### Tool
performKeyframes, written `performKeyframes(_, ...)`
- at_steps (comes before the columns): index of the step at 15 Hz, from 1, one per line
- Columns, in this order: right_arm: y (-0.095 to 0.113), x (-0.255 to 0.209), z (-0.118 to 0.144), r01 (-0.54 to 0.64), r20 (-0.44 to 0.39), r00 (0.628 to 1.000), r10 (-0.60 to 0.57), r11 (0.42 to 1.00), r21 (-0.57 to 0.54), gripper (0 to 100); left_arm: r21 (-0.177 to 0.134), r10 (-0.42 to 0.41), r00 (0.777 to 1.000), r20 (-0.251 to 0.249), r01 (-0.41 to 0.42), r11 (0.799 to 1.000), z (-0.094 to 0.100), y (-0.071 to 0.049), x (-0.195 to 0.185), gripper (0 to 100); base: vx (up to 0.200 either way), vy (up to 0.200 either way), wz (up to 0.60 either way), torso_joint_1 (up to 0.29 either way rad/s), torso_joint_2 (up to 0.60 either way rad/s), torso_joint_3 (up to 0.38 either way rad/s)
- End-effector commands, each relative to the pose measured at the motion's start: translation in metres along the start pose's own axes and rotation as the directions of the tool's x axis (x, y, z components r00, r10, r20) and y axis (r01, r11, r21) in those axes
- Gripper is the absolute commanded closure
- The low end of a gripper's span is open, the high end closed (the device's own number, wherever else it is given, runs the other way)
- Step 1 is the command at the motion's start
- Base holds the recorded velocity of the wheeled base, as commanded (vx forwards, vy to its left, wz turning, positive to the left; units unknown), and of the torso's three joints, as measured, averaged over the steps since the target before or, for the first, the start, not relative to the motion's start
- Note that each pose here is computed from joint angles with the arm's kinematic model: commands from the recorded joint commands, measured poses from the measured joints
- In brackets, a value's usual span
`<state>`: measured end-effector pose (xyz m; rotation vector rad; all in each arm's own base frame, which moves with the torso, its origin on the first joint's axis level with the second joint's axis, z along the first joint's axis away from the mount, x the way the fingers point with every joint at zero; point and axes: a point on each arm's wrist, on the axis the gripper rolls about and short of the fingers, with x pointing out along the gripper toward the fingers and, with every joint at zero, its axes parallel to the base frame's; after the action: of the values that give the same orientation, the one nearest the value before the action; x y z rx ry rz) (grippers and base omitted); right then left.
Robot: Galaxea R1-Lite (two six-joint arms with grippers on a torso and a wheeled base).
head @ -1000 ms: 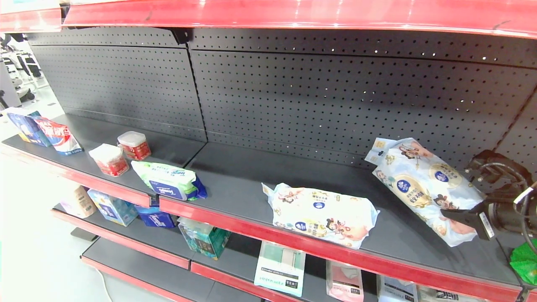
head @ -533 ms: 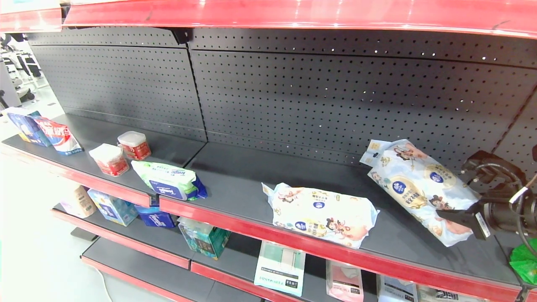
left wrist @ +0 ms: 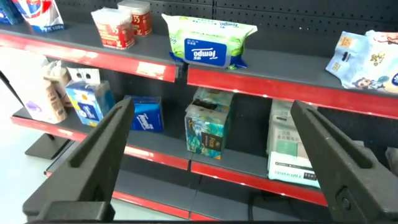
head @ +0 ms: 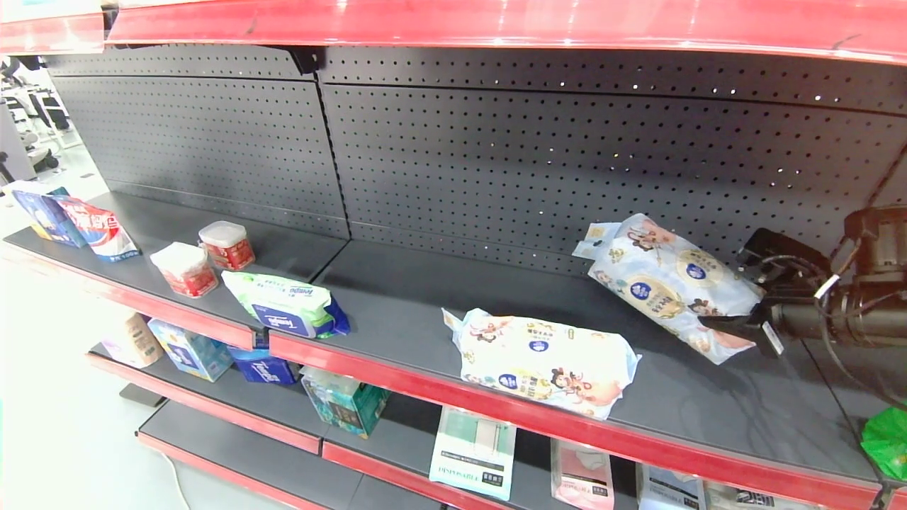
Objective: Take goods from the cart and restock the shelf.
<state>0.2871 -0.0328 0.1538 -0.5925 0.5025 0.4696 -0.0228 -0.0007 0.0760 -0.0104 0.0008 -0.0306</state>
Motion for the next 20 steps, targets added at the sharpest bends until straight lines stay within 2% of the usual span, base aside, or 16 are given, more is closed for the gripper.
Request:
performKeyframes(1, -0.001, 0.023, 0.001, -0.056, 0.006, 0.998, 0.057, 0.998, -0.011, 100, 0.000, 0.000, 1.000, 0.002, 0.000, 1.000, 0.000, 0.000, 0.000, 0, 0.000, 0.000, 0.00, 0.000, 0.00, 0.000)
performKeyframes(4, 0.006, 0.035, 0.007, -0.116, 0.037, 0.992, 0.118, 0.992, -0.056, 100, 0.000, 0.000, 1.000, 0.002, 0.000, 1.000, 0.000, 0.000, 0.000, 0, 0.000, 0.000, 0.00, 0.000, 0.00, 0.000)
performKeyframes(5, 0.006, 0.049, 0.003, -0.141, 0.030, 0.989, 0.145, 0.985, -0.104, 100, 0.000, 0.000, 1.000, 0.002, 0.000, 1.000, 0.000, 0.000, 0.000, 0, 0.000, 0.000, 0.00, 0.000, 0.00, 0.000)
performKeyframes(8, 0.016, 0.062, 0.003, -0.204, 0.037, 0.977, 0.210, 0.972, -0.119, 100, 0.000, 0.000, 1.000, 0.002, 0.000, 1.000, 0.000, 0.000, 0.000, 0, 0.000, 0.000, 0.00, 0.000, 0.00, 0.000)
performKeyframes(17, 0.026, 0.093, 0.005, -0.238, 0.035, 0.968, 0.247, 0.955, -0.175, 100, 0.000, 0.000, 1.000, 0.002, 0.000, 1.000, 0.000, 0.000, 0.000, 0, 0.000, 0.000, 0.00, 0.000, 0.00, 0.000)
performKeyframes(18, 0.026, 0.094, 0.005, -0.236, 0.032, 0.969, 0.245, 0.956, -0.176, 0, 0.000, 0.000, 1.000, 0.002, 0.000, 1.000, 0.000, 0.000, 0.000, 0, 0.000, 0.000, 0.00, 0.000, 0.00, 0.000)
performKeyframes(20, 0.026, 0.095, 0.007, -0.226, 0.027, 0.972, 0.235, 0.957, -0.182, 0, 0.000, 0.000, 1.000, 0.002, 0.000, 1.000, 0.000, 0.000, 0.000, 0, 0.000, 0.000, 0.00, 0.000, 0.00, 0.000)
